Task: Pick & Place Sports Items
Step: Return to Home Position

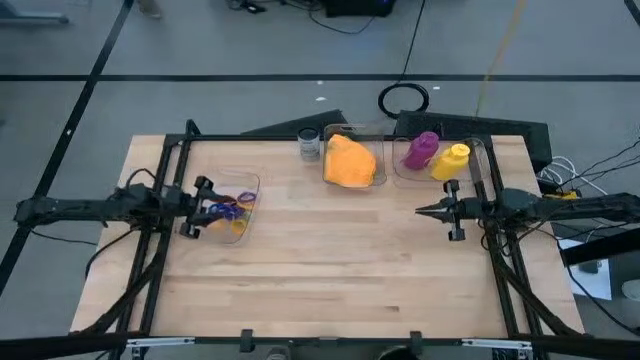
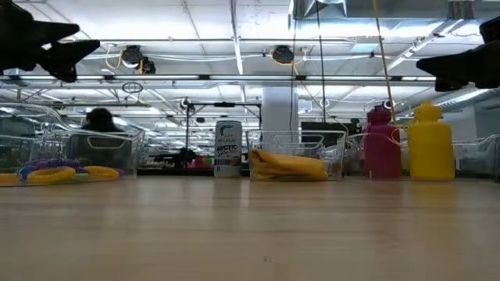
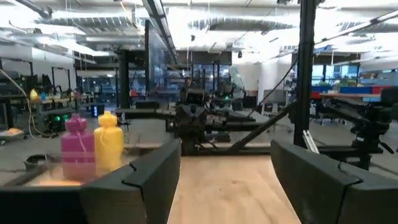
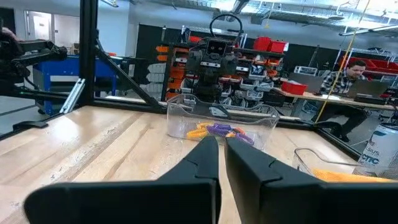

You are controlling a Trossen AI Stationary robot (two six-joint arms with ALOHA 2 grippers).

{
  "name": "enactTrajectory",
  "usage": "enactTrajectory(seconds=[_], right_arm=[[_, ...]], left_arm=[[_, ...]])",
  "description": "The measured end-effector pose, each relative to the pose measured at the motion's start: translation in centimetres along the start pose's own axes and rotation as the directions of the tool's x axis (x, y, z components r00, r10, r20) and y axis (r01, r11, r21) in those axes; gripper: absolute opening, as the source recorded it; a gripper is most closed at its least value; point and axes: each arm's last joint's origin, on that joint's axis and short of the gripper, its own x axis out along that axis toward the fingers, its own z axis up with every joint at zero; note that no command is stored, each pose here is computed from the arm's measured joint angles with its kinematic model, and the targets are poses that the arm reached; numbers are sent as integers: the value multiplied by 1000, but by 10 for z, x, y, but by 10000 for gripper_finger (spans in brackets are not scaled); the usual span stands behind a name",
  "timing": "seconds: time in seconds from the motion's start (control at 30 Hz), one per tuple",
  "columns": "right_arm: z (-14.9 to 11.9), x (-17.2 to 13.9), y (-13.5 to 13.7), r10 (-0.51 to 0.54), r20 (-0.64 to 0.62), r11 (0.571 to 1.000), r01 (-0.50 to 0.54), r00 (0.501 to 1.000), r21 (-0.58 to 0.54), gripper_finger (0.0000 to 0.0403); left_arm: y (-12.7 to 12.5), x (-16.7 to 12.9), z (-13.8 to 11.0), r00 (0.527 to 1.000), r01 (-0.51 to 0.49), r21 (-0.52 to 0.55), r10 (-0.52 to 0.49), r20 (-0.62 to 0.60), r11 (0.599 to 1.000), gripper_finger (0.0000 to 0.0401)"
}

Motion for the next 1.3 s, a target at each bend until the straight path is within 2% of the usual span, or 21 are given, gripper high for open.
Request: enactTrajectory(seconds=[0.2, 1.3], right_arm=[[0, 0, 0, 1, -1, 1000, -1, 1000, 0, 4], [0, 0, 0, 0, 0, 1000, 0, 1000, 0, 4]], left_arm=[[0, 0, -6, 998, -2, -8, 1, -60, 1000, 212], [0, 0, -6, 998, -2, -7, 1, -58, 1000, 212]])
